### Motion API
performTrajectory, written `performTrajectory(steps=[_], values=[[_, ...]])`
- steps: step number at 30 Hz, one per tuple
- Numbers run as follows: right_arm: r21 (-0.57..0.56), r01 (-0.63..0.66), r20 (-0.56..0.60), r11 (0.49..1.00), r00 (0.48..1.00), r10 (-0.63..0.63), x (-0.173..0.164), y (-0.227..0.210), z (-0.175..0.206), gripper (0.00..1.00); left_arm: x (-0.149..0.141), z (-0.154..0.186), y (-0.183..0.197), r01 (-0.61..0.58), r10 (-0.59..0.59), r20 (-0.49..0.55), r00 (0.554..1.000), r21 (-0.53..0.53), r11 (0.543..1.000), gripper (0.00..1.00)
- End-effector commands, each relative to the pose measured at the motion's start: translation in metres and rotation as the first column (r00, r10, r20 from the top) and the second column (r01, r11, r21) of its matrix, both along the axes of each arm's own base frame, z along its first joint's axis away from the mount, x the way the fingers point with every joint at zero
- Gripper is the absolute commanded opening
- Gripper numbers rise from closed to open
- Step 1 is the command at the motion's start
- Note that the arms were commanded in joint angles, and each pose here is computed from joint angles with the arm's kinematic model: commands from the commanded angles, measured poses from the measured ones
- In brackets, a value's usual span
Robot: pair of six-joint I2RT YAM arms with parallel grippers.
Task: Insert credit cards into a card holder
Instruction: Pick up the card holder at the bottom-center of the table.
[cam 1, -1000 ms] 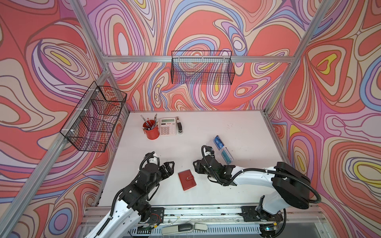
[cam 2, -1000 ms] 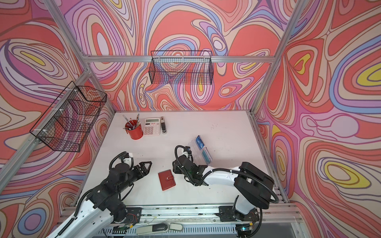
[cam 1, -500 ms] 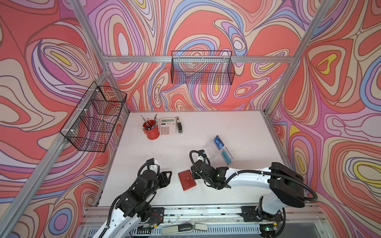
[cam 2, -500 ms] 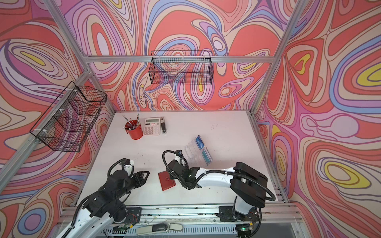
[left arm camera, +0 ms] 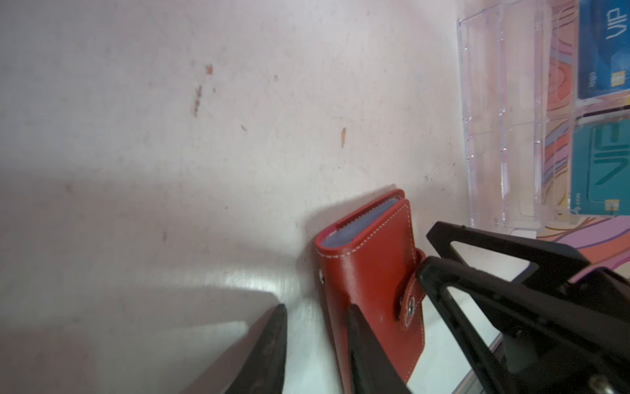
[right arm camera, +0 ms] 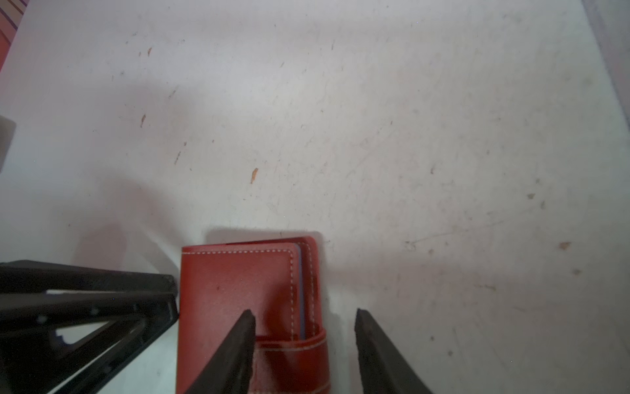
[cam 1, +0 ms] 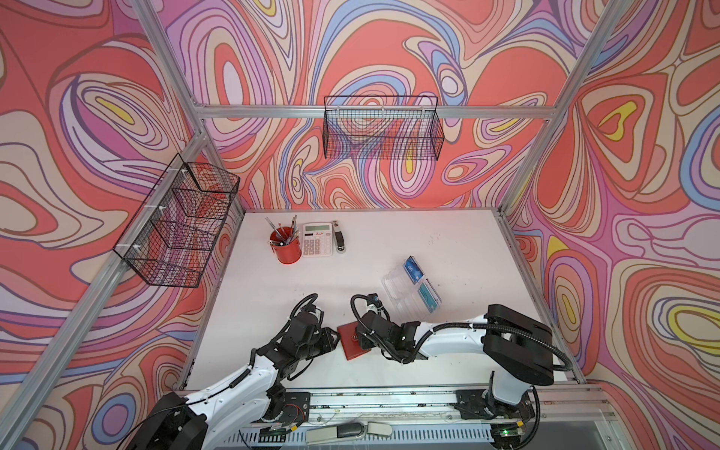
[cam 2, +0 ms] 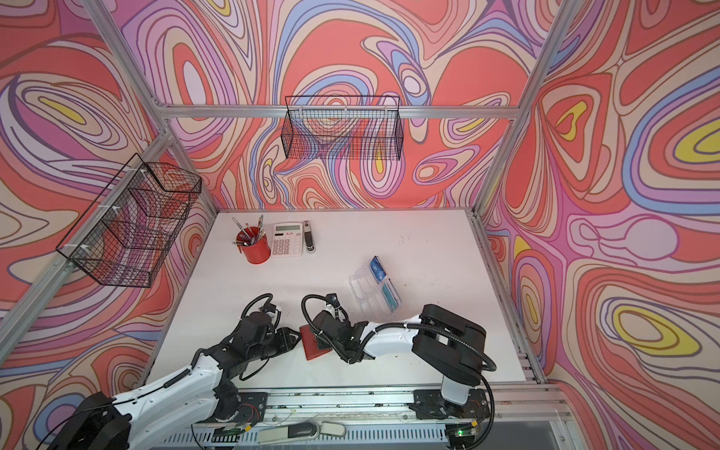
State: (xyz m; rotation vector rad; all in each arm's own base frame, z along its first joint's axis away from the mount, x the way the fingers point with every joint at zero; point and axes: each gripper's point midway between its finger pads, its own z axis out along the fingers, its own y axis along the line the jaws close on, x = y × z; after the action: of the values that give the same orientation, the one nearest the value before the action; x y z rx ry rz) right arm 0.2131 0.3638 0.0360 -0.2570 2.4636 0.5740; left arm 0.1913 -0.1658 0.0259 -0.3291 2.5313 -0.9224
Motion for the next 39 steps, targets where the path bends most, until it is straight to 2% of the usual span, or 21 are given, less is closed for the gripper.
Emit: performTrajectory(steps=[1, 2, 9, 17, 22, 26, 29, 32, 36, 39], values=[[0.044, 0.017, -0.017, 0.999, 1.0, -0.016, -0.003, 0.003, -0.005, 0.5, 0.005, 0.004, -0.011, 0.01, -0.008, 0.031, 0.999, -0.067, 0.998, 0.33], [0.026, 0.019, -0.03, 0.999, 0.999, -0.019, -0.004, 0.001, -0.016, 0.5, 0.006, 0.003, -0.012, 0.011, -0.009, 0.03, 1.0, -0.068, 0.998, 0.33], [0.056, 0.035, -0.072, 0.998, 0.997, -0.031, -0.009, 0.005, -0.031, 0.46, 0.005, -0.004, -0.019, 0.016, -0.014, 0.025, 1.0, -0.112, 0.994, 0.29], [0.067, 0.088, -0.079, 0.994, 0.993, -0.082, -0.011, -0.001, -0.036, 0.43, 0.004, -0.001, -0.028, 0.041, -0.036, 0.033, 0.999, -0.141, 0.989, 0.3], [0.082, 0.135, -0.085, 0.987, 0.988, -0.128, -0.011, -0.01, -0.039, 0.42, 0.005, 0.007, -0.039, 0.072, -0.061, 0.06, 0.996, -0.207, 0.976, 0.29], [0.079, 0.141, -0.089, 0.987, 0.987, -0.134, -0.012, -0.011, -0.041, 0.42, 0.008, 0.02, -0.048, 0.1, -0.075, 0.101, 0.992, -0.273, 0.957, 0.22], [0.079, 0.139, -0.08, 0.987, 0.988, -0.133, -0.011, -0.01, -0.037, 0.42, 0.013, 0.029, -0.052, 0.109, -0.074, 0.13, 0.989, -0.291, 0.95, 0.07], [0.042, 0.145, -0.033, 0.989, 0.989, -0.144, -0.005, -0.017, -0.023, 0.44, 0.02, 0.038, -0.053, 0.102, -0.06, 0.153, 0.986, -0.285, 0.953, 0.0], [0.015, 0.137, 0.094, 0.99, 0.986, -0.138, 0.007, -0.027, 0.045, 0.51, 0.035, 0.055, -0.045, 0.041, -0.012, 0.149, 0.989, -0.197, 0.98, 0.0], [-0.001, 0.109, 0.188, 0.994, 0.976, -0.107, 0.014, -0.03, 0.11, 0.56, 0.047, 0.1, -0.035, -0.005, 0.037, 0.209, 0.977, -0.15, 0.989, 0.0]])
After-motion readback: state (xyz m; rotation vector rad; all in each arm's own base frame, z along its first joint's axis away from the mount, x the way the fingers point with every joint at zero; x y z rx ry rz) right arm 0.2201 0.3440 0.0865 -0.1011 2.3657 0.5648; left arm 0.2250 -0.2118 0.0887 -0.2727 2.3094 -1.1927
